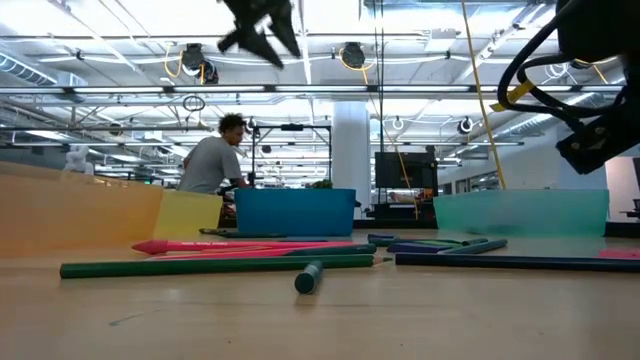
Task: Sort crayons/erasers/pens/pencils in bins
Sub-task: Put the right dark green pencil into the blue bin
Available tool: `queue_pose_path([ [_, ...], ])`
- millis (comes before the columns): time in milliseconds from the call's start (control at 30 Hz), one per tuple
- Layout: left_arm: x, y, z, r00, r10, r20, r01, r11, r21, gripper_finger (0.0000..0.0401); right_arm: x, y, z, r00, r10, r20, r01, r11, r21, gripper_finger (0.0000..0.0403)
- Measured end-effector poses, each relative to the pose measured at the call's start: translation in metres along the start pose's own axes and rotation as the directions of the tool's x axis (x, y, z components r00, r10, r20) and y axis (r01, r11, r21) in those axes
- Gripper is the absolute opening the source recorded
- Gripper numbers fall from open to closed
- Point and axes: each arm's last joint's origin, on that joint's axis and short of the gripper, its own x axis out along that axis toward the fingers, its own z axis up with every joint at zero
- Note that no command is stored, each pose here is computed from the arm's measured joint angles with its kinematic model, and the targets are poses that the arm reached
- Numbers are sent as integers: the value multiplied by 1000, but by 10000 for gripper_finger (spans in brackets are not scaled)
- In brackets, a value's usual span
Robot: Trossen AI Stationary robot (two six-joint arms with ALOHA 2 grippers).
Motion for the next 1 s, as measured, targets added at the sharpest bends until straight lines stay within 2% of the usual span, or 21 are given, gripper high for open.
queue_pose_path([
  [167,-53,-12,-2,990,-21,140,11,997,74,170,4,-4,0,1000,-13,-10,12,999,-36,15],
  [267,-81,-5,-2,981,-18,194,16,1000,11,167,4,-4,0,1000,-11,-1,11,999,-39,16],
  [333,-95,1,-1,975,-3,224,10,1000,-27,174,1,-5,0,1000,2,14,-1,999,-34,19],
  [467,-110,10,-6,977,18,214,-15,1000,-17,206,-17,-6,-3,994,74,76,-73,997,-19,19],
  [567,-113,7,-12,985,-17,172,-1,995,101,233,-37,-12,-3,967,142,213,-144,990,-7,19],
  [667,-110,-4,-21,982,-77,171,42,979,198,251,-60,-20,-5,911,225,345,-238,971,-5,19],
  [733,-105,-14,-28,973,-145,177,100,965,242,259,-76,-24,-5,850,288,442,-307,951,-28,19],
  [867,-93,-33,-40,930,-302,208,246,934,259,266,-111,-33,-2,659,386,645,-433,897,-95,18],
  [933,-86,-40,-47,898,-378,224,324,914,245,269,-128,-33,1,524,434,733,-484,860,-163,18],
  [1000,-76,-45,-55,867,-439,238,386,891,237,273,-148,-31,4,348,477,807,-517,816,-259,18],
])
